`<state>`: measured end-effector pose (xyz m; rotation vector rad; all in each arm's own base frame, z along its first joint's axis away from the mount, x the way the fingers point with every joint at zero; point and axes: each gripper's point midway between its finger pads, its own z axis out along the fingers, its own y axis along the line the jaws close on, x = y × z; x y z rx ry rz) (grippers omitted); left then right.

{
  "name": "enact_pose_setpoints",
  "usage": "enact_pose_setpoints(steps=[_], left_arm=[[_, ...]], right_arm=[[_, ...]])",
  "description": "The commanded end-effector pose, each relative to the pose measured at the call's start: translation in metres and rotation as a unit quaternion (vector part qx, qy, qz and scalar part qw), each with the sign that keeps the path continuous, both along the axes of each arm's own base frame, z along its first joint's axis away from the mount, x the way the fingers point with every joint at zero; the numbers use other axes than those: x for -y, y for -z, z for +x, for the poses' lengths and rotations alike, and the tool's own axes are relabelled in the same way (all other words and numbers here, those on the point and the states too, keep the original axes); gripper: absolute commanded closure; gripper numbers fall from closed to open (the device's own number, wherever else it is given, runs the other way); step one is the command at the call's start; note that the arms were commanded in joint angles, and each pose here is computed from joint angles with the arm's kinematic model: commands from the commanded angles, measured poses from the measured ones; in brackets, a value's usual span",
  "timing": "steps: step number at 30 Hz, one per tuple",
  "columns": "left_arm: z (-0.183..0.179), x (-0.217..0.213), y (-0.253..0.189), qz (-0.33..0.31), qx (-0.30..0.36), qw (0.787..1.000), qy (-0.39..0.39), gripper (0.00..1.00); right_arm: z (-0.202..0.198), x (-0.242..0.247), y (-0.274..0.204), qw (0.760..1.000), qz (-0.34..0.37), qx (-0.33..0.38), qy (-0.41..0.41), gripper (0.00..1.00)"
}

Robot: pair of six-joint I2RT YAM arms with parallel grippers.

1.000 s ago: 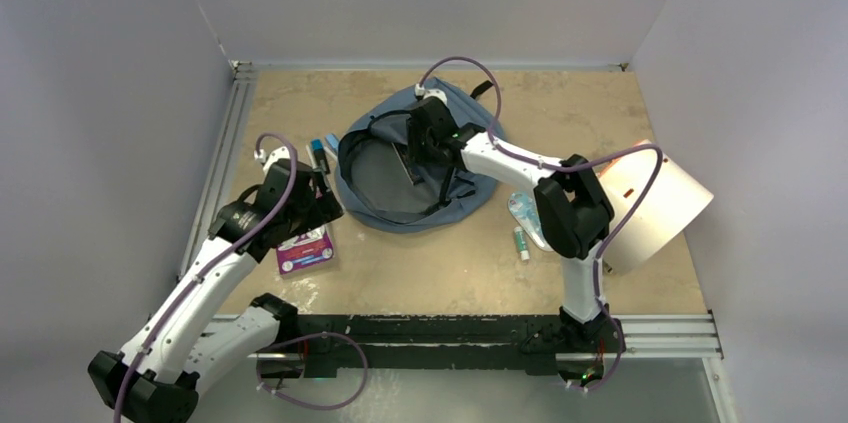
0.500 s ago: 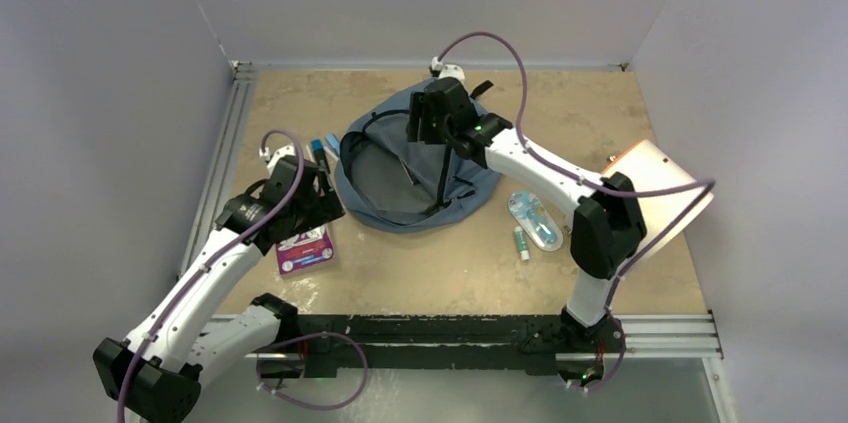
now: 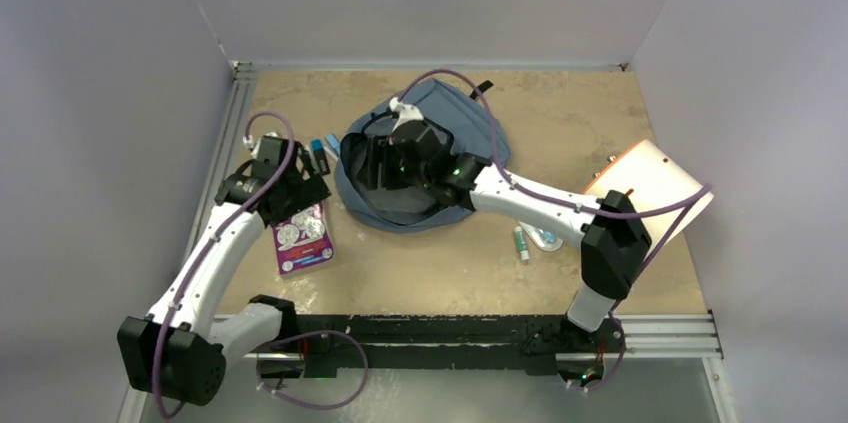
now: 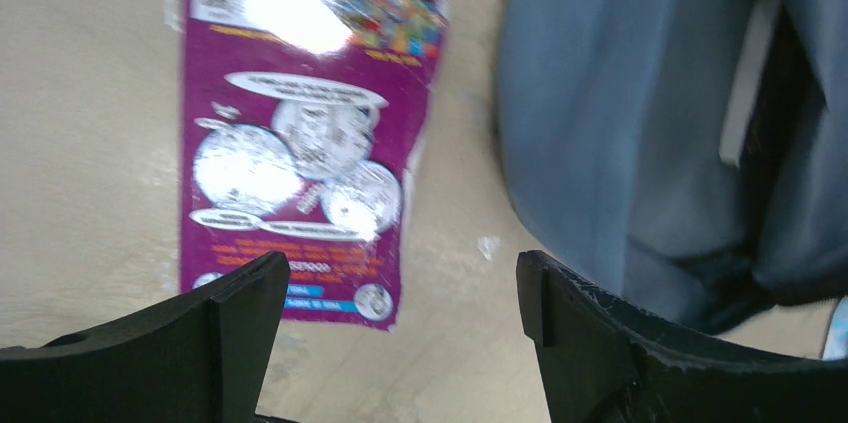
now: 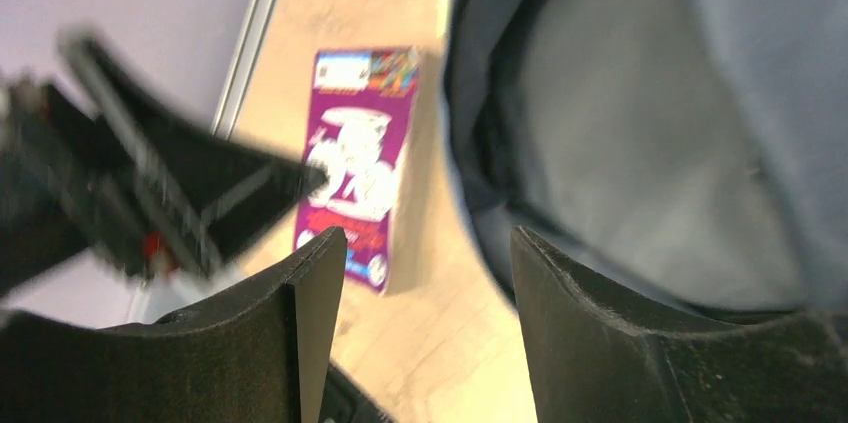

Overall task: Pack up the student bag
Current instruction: Pick up the book from the center of the board.

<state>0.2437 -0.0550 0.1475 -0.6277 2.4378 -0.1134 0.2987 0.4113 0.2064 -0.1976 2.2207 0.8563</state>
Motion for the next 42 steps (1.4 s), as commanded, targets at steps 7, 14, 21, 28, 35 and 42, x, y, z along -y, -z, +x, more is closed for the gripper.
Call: enact_pose_setpoints(steps=[7, 14, 21, 28, 35, 42], left_arm=[[0.029, -0.090, -0.009, -0.088, 0.021, 0.990, -0.106, 0.16], [0.028, -0.092, 0.014, -0.106, 0.027, 0.982, -0.151, 0.17], [0.023, -0.098, 0.034, -0.100, 0.050, 0.975, -0.190, 0.19], [0.013, -0.102, 0.064, -0.094, 0.011, 0.972, -0.214, 0.20], [0.002, -0.095, 0.091, -0.107, -0.015, 0.969, -0.222, 0.20], [-0.001, -0.080, 0.102, -0.131, -0.023, 0.968, -0.212, 0.21]], right_arm=[[-0.064, -0.068, -0.013, 0.994, 0.080, -0.030, -0.068, 0.38], [-0.088, -0.107, 0.036, 0.994, 0.044, -0.060, -0.084, 0.38], [-0.074, -0.121, 0.088, 0.995, -0.015, -0.070, -0.064, 0.38], [-0.073, -0.123, 0.117, 0.994, -0.044, -0.077, -0.066, 0.38], [-0.081, -0.130, 0.143, 0.990, -0.047, -0.102, -0.083, 0.38], [-0.080, -0.135, 0.152, 0.990, -0.049, -0.106, -0.084, 0.39]])
